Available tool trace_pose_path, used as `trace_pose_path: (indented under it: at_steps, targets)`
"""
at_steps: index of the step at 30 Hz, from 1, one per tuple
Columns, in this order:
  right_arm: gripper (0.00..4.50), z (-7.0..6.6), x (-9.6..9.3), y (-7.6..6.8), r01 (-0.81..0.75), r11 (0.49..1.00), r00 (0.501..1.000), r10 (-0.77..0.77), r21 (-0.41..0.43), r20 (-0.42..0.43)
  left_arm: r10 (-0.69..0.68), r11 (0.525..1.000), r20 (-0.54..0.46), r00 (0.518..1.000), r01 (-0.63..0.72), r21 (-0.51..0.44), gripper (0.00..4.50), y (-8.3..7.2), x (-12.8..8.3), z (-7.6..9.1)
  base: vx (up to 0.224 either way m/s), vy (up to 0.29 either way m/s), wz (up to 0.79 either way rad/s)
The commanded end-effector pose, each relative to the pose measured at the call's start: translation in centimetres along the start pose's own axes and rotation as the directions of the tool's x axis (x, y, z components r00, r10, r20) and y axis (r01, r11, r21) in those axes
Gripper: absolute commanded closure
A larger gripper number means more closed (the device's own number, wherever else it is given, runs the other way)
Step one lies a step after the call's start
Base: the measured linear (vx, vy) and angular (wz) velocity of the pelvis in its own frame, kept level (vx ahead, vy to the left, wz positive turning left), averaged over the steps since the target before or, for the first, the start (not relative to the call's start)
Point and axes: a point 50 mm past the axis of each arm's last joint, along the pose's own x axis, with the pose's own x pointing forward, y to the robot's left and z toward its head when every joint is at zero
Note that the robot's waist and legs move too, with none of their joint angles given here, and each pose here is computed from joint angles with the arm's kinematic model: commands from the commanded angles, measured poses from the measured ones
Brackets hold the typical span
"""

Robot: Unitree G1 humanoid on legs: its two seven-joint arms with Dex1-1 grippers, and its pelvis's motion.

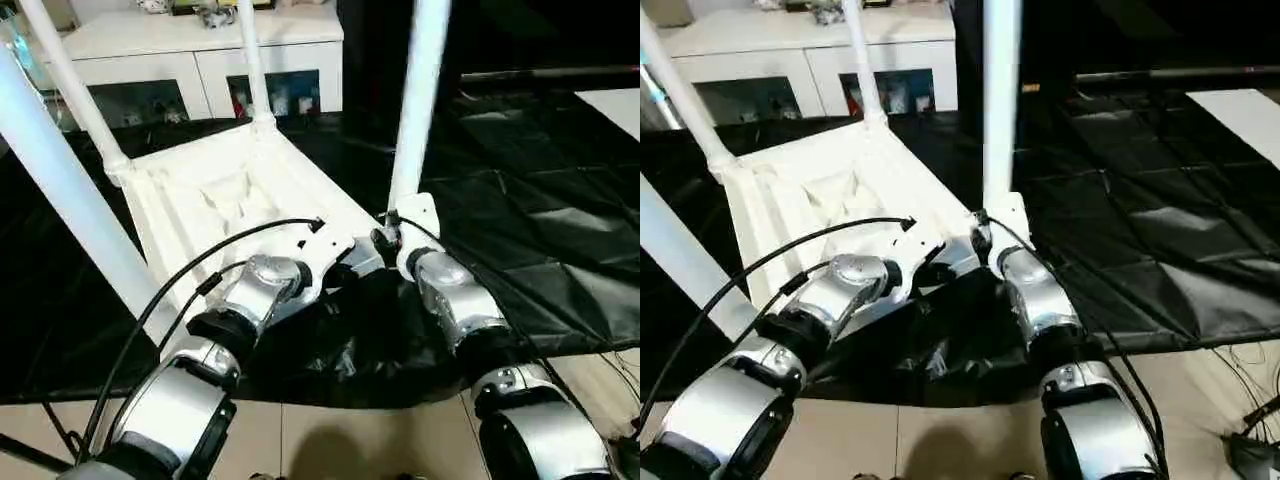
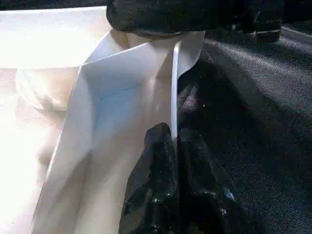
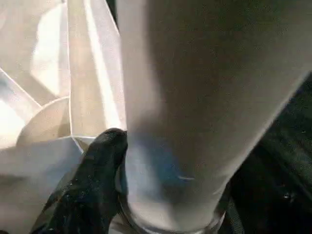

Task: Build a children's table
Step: Rotate leg to tighten

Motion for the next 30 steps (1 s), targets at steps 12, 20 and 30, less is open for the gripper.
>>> trace_pose_path:
  at_steps: [12, 20, 30]
  targets:
    - [0.66, 0.3, -2.9, -1.2, -0.373, 0.903, 0.912, 0.399, -0.214, 0.098, -0.036, 0.991, 0.064, 0.997, 0.027, 0.132, 4.5, 1.9, -2.2, -0.1, 0.0, 0.0, 0.0]
    - [0.66, 0.2, -5.3, -3.9, -0.474, 0.839, 0.855, 0.511, -0.267, 0.087, -0.334, 0.923, 0.044, 0.942, 0.317, 0.218, 4.5, 0.6, -4.5, -1.7, 0.0, 0.0, 0.0]
    - [0.66, -0.9, -7.6, -2.7, -0.68, 0.672, 0.709, 0.705, -0.293, -0.031, -0.529, 0.829, 0.019, 0.849, 0.512, 0.226, 4.5, -0.2, -6.7, -2.3, 0.037, -0.006, 0.04]
